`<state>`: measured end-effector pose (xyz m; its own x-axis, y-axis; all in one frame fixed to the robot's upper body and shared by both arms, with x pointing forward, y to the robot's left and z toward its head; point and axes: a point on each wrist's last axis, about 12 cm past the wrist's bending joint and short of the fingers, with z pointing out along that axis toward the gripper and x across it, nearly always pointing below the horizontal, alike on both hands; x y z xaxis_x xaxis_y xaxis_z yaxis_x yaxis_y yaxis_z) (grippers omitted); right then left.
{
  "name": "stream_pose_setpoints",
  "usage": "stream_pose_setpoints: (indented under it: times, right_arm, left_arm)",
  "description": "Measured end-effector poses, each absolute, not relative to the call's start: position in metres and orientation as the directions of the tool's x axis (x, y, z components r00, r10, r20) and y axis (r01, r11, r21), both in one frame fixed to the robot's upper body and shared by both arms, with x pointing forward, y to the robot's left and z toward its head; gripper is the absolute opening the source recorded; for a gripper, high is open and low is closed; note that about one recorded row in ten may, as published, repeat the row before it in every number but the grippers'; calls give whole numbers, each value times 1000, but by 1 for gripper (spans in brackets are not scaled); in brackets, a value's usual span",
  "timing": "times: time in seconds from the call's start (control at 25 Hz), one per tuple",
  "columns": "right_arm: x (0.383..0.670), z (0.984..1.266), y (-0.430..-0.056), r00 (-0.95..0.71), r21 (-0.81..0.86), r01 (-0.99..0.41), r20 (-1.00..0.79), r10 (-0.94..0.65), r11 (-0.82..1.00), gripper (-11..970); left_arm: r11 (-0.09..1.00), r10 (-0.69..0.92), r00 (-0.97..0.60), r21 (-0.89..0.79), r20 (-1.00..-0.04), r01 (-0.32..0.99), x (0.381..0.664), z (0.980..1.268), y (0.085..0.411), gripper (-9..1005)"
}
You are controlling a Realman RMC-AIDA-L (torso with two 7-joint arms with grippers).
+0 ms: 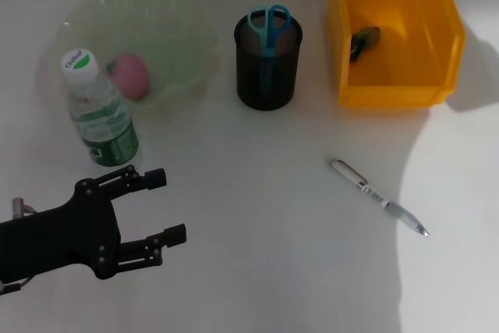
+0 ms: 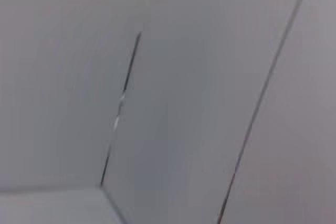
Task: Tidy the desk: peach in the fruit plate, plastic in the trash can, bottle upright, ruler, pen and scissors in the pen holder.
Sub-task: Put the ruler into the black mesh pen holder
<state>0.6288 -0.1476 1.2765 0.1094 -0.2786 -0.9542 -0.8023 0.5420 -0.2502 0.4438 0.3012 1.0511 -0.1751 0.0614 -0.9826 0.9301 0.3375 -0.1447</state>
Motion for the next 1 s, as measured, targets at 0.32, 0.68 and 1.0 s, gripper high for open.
stream_pose_setpoints:
  times: [0.32, 0.68, 1.0]
  right_arm:
    - [640, 1240, -147, 105, -106, -815, -994, -34, 570, 401]
    - [614, 1197, -172, 155, -20, -774, -975, 158, 632, 410]
    - [619, 1171, -201, -33, 245, -771, -937, 347, 588, 418]
  left_arm:
    - [337, 62, -177, -147, -982, 930, 444, 1052, 302, 816]
    - [349, 58, -180, -149, -982, 925, 442, 1051, 305, 815]
    - [347, 48, -176, -149, -983, 926, 441, 1051, 303, 816]
